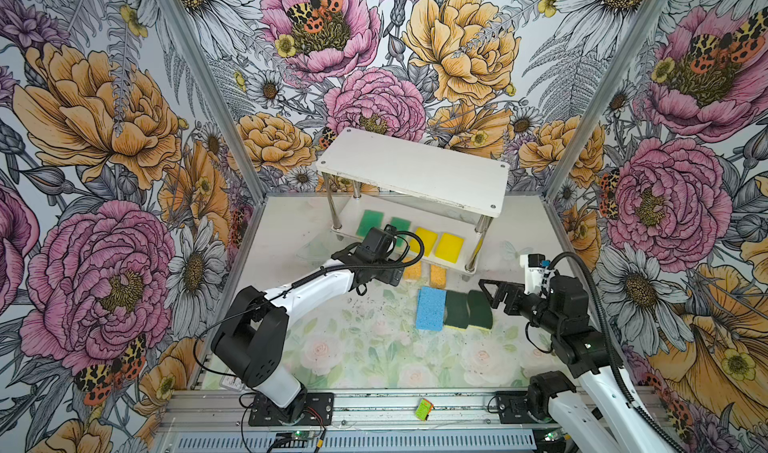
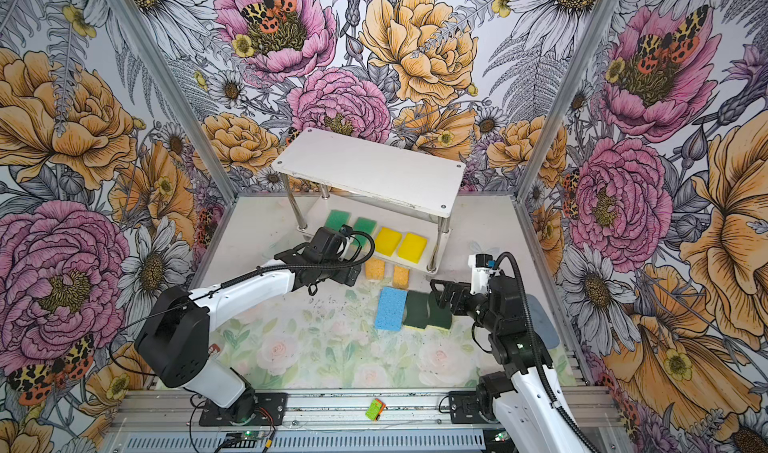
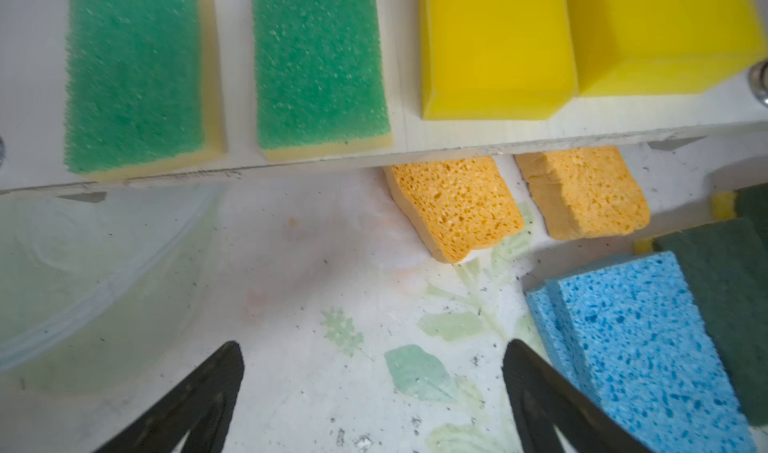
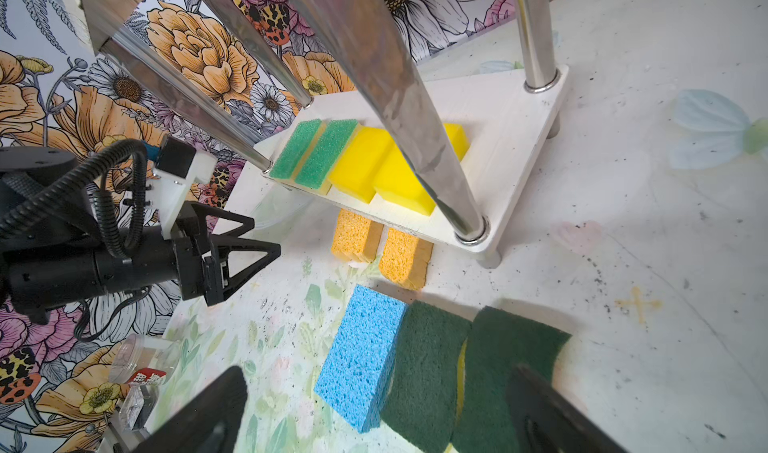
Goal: Place and organize the cleaning sponges onto the shelf
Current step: 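Withdraw the left gripper from the shelf back toward the blue sponge, then lower the open left gripper over the blue sponge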
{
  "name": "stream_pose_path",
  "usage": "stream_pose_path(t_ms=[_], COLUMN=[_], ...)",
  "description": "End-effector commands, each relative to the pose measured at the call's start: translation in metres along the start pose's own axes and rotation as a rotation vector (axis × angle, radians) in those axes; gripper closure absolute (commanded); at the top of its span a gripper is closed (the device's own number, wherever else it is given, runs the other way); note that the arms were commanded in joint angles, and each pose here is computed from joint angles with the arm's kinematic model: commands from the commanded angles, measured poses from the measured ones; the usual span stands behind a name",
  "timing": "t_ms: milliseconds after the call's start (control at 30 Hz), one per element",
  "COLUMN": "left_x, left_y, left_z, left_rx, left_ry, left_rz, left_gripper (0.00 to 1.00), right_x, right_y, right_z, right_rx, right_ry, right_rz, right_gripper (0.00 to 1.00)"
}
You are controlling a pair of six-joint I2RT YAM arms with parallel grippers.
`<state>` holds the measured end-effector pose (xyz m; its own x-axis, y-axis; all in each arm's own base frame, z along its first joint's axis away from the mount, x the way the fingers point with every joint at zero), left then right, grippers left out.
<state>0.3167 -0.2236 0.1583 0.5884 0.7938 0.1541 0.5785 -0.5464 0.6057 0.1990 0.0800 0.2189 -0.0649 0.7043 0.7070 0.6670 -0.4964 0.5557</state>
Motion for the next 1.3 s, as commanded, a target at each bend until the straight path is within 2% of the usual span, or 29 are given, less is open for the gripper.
stream_pose_path(t_ms=[0,133,233,433,567,967,1267], left_x=[-0.019,-0.049,-0.062,-0.081,-0.099,-0.135,-0.145], left_y=[-0.010,-0.022,-0.032,-0.036,-0.028,-0.022,-0.025], left_z=[-0.005,-0.007,-0.011,-0.012,-0.013,0.002,0.013], left_rx=[0.012,-0.012,-0.028,-0.058,-0.085,-0.027,0.033], left_ry=[-0.049,-0.122,-0.125,-0.200,-0.257,-0.308,-0.275], left_rz=[-0.132,-0.240,-0.297,-0.351,-0.316,-0.253,-0.189], left_gripper=[0.01,0.01,0.01,0.01,0.01,0.01,0.01], right_x=[0.005,0.001,0.000,-0.002,-0.002,-0.003,-0.004], right_y=[0.005,0.004,0.004,0.003,0.001,0.000,0.000], right_z=[-0.002,-0.001,0.000,0.001,0.002,0.000,0.001], right_rx=[-0.023,-0.023,-0.021,-0.019,-0.012,-0.019,-0.016], right_ry=[0.002,-0.012,-0.016,-0.024,-0.022,-0.021,-0.022], right_rz=[-0.005,-0.001,0.001,-0.002,0.002,-0.001,-0.004], right_gripper=[0.00,0.00,0.00,0.00,0.00,0.00,0.00])
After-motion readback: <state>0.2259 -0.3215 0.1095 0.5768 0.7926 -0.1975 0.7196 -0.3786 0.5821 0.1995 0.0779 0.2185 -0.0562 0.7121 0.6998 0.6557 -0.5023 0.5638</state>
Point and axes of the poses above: each gripper's point midway between its finger pads, its own z axis out along the fingers, its own x axis along the line the jaws close on, y = z × x, the point moved 5 cm from there along -z, back along the fingers, and after that the axes turned 14 degrees about z, right-handed, at the moved point
